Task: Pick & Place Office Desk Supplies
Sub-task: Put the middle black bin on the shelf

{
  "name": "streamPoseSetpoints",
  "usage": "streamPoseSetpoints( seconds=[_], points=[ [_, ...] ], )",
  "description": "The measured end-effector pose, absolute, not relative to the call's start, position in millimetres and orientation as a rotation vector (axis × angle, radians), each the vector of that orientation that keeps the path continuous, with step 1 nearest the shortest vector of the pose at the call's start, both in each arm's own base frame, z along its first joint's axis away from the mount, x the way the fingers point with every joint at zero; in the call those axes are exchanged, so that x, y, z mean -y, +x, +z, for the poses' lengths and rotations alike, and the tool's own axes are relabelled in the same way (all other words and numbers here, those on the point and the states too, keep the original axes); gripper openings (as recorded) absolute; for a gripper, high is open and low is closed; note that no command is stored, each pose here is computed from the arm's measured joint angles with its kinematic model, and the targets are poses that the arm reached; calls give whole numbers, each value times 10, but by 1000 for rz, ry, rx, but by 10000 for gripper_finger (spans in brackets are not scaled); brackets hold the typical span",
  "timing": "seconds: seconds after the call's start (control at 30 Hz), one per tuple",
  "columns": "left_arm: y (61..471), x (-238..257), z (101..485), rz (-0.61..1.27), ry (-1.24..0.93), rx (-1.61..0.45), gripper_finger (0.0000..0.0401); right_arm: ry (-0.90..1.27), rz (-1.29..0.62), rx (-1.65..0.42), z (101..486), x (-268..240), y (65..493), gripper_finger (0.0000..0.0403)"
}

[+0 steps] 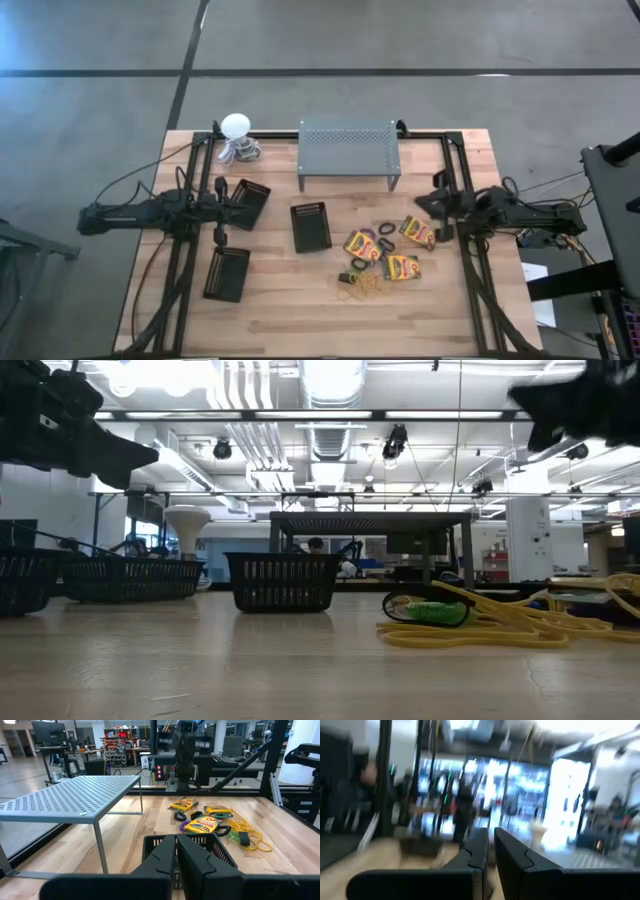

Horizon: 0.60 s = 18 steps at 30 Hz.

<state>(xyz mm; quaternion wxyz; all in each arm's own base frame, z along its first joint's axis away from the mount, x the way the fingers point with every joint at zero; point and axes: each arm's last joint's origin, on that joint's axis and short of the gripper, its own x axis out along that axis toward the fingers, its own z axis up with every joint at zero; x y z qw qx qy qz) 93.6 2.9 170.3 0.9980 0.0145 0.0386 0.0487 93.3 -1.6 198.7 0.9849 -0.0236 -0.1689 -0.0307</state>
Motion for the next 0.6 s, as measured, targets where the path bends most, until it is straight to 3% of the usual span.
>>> streamPoseSetpoints(
  seconds=[0.1,0.23,0.6],
  points=[
    [936,-29,1703,97,29,-77,26,29,-19,469,2109,8,893,27],
    [936,-29,1703,97,29,-77,26,96,115,436,2098,-26,965,27],
    [936,-29,1703,97,30,-78,26,110,185,-29,2173,-94,1796,35]
  ],
)
